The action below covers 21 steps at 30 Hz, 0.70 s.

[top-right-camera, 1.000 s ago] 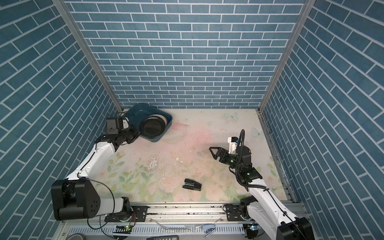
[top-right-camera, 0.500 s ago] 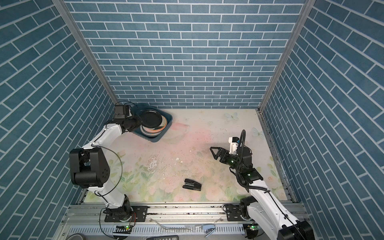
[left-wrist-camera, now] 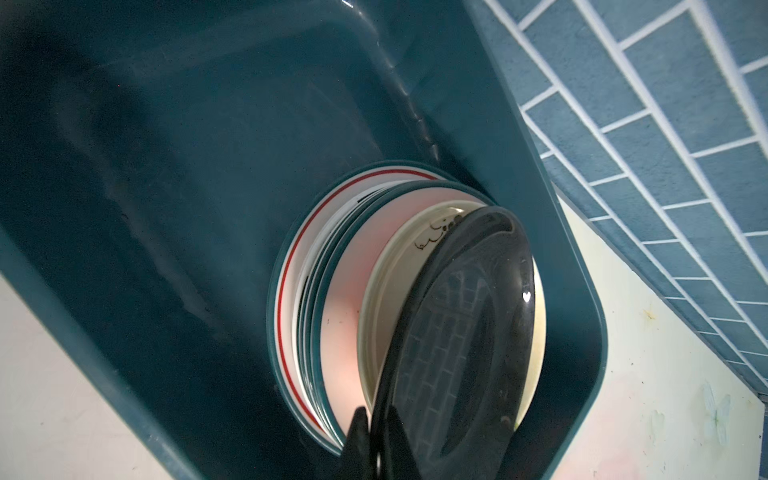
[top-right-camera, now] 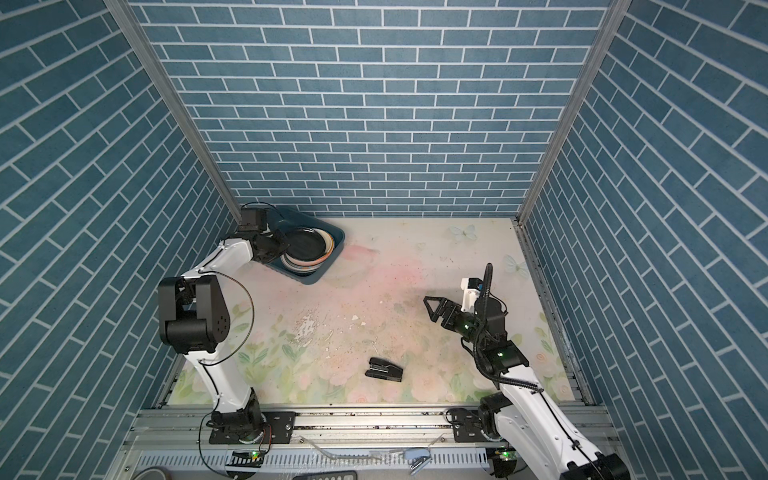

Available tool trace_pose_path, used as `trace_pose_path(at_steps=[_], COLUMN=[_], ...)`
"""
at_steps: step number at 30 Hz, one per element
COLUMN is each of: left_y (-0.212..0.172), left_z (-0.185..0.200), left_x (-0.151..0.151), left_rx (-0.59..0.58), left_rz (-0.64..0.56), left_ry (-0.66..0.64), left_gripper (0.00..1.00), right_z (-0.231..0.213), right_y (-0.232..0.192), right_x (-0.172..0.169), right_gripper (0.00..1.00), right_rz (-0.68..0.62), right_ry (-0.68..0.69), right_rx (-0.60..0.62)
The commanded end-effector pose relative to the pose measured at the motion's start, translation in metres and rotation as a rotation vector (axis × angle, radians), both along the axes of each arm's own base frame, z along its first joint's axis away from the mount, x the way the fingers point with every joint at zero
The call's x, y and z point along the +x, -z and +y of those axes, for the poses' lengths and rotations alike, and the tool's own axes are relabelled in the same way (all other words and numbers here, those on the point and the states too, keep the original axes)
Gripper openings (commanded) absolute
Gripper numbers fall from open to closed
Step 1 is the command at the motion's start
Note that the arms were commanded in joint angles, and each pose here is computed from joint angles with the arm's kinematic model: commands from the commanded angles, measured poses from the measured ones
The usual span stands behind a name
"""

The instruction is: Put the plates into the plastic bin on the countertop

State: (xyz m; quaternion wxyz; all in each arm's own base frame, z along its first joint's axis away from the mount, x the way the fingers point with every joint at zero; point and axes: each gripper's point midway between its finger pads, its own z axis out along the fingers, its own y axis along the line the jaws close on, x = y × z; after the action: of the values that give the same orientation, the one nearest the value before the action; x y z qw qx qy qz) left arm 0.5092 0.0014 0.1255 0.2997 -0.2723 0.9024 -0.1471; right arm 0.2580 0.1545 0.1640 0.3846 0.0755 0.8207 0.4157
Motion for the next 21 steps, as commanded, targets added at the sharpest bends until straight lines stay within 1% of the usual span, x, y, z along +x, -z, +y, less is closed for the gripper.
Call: trace_pose_path(at_steps=[1,4,6,8,10,12,13,16,21], left_y=[-0.011,-0.01,-0.012,-0.011,-0.009,-0.011,-0.013,-0.025,-0.05], left_z=[-0.003,-0.007,-0.017,-0.025,-0.03,-0.032,-0.033,-0.032,-0.026], left_x=[0.011,0.015,0.02,0.021,0.021,0.019,0.018,0.013,-0.005], left_rx=[0.007,0.001,-0.007,0.008,0.025,0.038,0.044,0.055,0.091], left_rz=[-0.028,-0.027,-0.043,-0.025,-0.013,-0.024,-0.032,-0.081,-0.205], left_ry=[0.023,0.042,0.099,0.132,0.159,0.166,0.166,0.158,0.119], left_gripper=[0.1,0.22,0.32,0.4,0.5,0.65,0.7,0.99,1.0], right_z=[-0.004,-0.004,-0.004,-0.004,-0.004,-0.004,-0.005,-0.006,-0.013], right_y=[0.006,0.006,0.007,0.008,0.009,0.01,0.01,0.009,0.014], right_x=[0.0,0.0,0.0,0.0,0.0,0.0,0.0,0.001,0.003], right_gripper=[0.94,0.94,0.94,0.94,0.94,0.94,0.94,0.94,0.94], right_rz=[0.001,0.003,0.007,0.011,0.014,0.017,0.018,0.021,0.027], right_ry=[0.014,0.016,0.017,0.018,0.017,0.018,0.019,0.021,0.051], right_rx=[-0.024,-0.024,-0.024,-0.024,-0.025,-0.026,-0.027,-0.039,-0.083])
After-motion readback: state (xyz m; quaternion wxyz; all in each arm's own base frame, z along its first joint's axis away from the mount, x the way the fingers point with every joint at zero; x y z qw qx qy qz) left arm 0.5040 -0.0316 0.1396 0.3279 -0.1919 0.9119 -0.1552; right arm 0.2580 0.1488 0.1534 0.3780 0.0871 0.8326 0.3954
